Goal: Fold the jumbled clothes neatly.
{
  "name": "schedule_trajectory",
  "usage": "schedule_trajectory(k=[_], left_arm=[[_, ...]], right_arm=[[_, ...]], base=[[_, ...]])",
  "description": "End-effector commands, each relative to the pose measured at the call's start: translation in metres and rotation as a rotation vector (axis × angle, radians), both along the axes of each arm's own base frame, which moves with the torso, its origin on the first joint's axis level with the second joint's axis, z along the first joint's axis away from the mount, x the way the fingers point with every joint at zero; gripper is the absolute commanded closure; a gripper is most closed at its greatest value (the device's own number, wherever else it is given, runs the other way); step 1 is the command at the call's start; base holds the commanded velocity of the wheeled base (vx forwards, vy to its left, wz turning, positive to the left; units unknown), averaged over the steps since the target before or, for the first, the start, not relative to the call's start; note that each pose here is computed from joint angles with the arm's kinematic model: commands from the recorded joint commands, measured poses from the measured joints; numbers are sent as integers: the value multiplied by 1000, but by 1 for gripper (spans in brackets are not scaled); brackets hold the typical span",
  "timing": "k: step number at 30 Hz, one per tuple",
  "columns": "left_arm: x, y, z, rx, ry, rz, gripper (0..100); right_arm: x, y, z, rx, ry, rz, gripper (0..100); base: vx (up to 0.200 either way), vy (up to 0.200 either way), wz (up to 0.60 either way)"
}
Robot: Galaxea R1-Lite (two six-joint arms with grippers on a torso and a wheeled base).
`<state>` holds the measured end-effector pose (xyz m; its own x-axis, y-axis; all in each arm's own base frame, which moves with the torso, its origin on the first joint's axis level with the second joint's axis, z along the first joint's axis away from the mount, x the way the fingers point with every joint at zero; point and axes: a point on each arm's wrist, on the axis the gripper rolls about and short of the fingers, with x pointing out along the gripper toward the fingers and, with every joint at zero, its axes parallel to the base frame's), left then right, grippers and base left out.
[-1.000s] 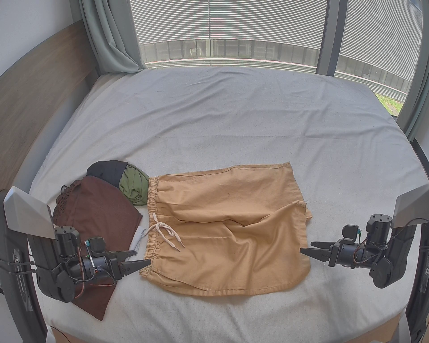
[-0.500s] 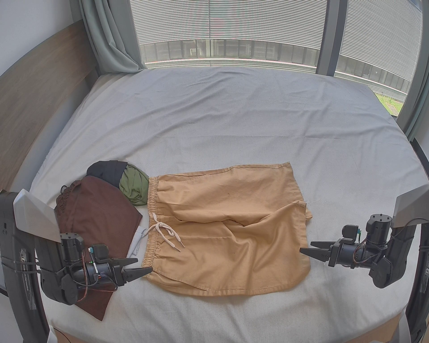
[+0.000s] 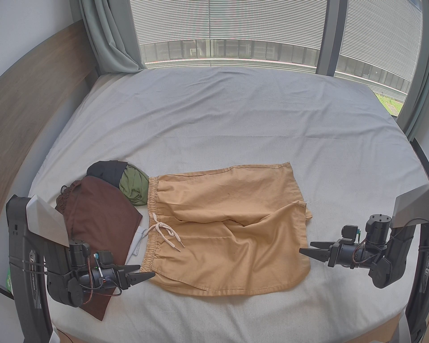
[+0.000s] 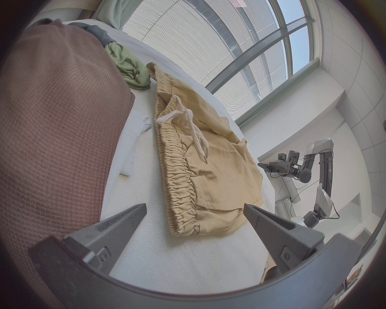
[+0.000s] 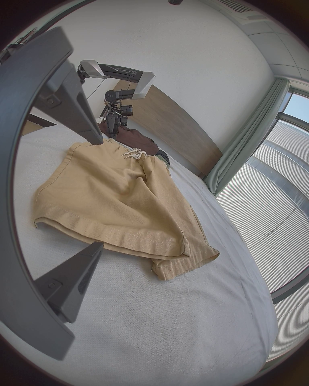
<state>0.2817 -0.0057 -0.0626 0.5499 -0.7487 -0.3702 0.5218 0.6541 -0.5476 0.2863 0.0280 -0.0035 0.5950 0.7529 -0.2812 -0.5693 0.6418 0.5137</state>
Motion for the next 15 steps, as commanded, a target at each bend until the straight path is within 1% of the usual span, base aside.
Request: schedule_trajectory(k=[1, 5, 12, 13, 15], left_arm=[[2, -2, -5, -15, 32, 7, 0], [2, -6, -6, -25, 59, 16, 0], [5, -7, -6, -25, 52, 18, 0], [5, -7, -6, -25, 52, 18, 100], [5, -9, -6, -31, 59, 17, 100]], right_arm=[[1, 0, 0, 0, -2, 0, 0], [0, 0, -1, 0, 1, 1, 0], [1, 0, -1, 0, 1, 1, 0], [1, 0, -1, 0, 1, 1, 0], [0, 0, -1, 0, 4, 1, 0]], base=[[0, 0, 0], [0, 0, 0], [0, 0, 0], [0, 0, 0], [0, 0, 0]])
